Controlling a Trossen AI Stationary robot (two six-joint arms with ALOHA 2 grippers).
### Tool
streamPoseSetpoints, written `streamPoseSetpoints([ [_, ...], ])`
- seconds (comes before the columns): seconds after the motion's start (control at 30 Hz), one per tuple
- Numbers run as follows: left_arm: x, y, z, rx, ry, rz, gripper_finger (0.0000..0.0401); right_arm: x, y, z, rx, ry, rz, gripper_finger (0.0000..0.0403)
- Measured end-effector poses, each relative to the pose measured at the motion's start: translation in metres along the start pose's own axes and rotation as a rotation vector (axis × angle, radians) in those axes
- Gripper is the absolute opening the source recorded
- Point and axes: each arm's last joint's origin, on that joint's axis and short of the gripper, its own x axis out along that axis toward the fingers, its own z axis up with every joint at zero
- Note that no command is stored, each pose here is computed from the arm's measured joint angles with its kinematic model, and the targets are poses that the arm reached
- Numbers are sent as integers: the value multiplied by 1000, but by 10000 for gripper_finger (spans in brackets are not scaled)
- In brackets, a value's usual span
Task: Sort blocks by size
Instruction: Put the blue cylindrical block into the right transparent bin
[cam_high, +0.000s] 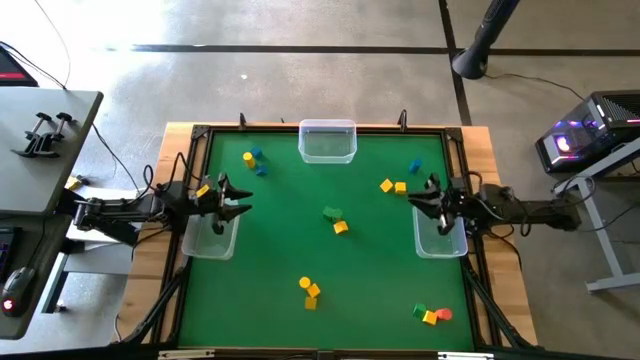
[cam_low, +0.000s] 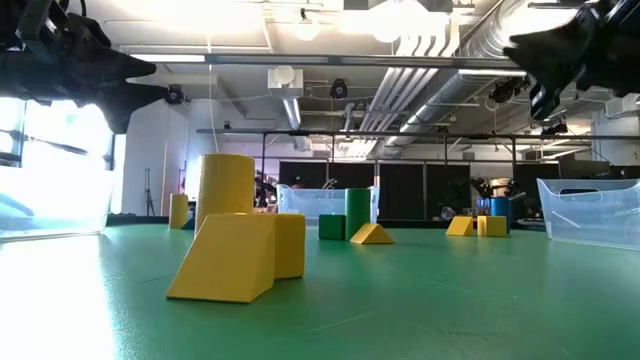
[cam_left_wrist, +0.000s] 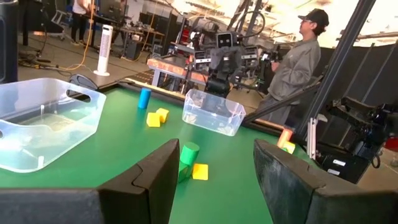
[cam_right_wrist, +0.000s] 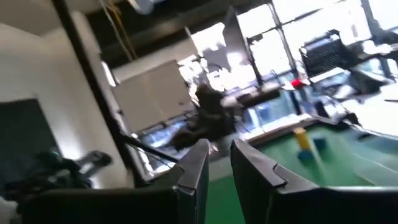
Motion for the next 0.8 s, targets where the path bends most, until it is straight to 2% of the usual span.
streamPoseSetpoints([
  [0.1,0,-1,2,-69,-21,-9,190,2,4,4,-4,-54,18,67],
  [0.2,0,-1,3,-84,-36,-8,190,6,4,5,-22,-85,-53,67],
  [0.5,0,0,5,-87,-65,41,190,21,-5,-12,-19,28,-259,67],
  [0.63,0,2,5,-53,-80,98,190,38,0,12,-59,48,-314,67],
  [0.7,0,3,5,-20,-88,140,190,49,4,30,-109,124,-360,67],
  [0.8,-1,5,5,-2,-96,198,190,63,9,60,-166,287,-491,67],
])
